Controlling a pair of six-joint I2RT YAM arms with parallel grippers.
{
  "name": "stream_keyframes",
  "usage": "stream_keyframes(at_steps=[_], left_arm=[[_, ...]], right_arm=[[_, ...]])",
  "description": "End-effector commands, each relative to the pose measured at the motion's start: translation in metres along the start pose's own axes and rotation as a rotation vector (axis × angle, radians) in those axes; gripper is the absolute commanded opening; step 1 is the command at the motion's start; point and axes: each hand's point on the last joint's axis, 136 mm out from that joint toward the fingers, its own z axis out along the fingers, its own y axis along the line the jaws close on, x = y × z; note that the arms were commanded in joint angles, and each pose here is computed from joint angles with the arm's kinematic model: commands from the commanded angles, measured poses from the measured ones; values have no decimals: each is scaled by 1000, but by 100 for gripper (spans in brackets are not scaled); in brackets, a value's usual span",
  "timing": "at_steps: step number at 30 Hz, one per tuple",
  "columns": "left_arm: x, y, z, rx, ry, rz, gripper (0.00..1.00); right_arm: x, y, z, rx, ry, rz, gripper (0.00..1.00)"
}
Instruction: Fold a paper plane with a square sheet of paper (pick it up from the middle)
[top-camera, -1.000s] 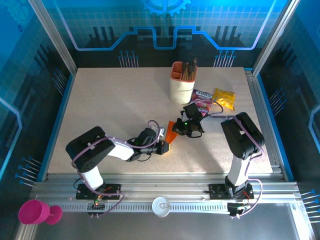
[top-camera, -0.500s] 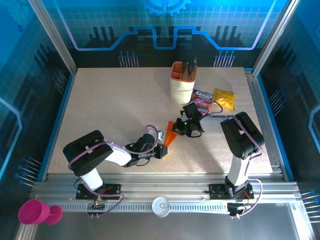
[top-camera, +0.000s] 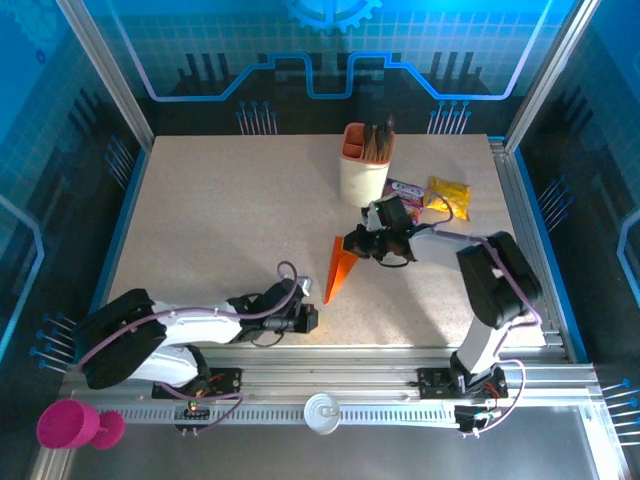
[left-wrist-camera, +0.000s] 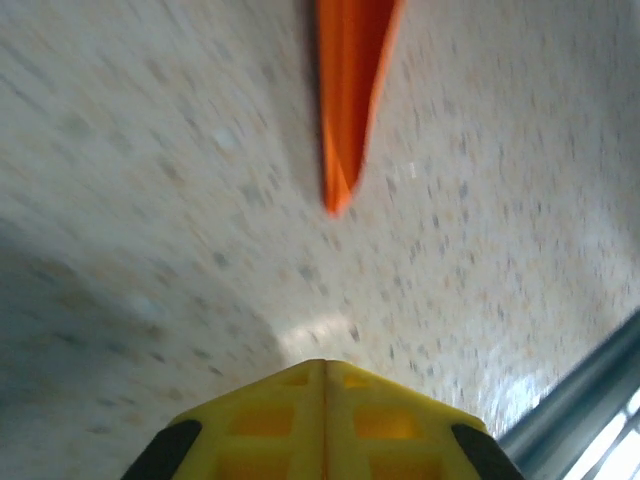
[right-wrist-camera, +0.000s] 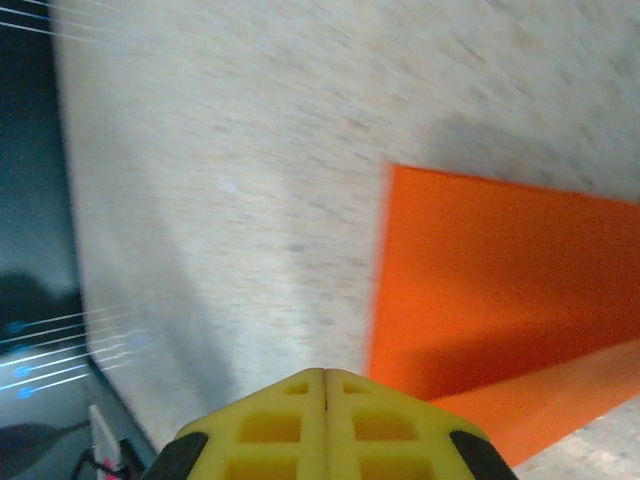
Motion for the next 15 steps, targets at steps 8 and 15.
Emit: stream_keyframes(at_steps=[8, 15], left_arm=[[-111, -5, 18, -48, 6, 4, 35], [-146, -2, 53, -82, 36, -3, 41]], right_arm=[[12, -40, -42, 43, -83, 23, 0], [37, -67, -18, 57, -21, 64, 0]])
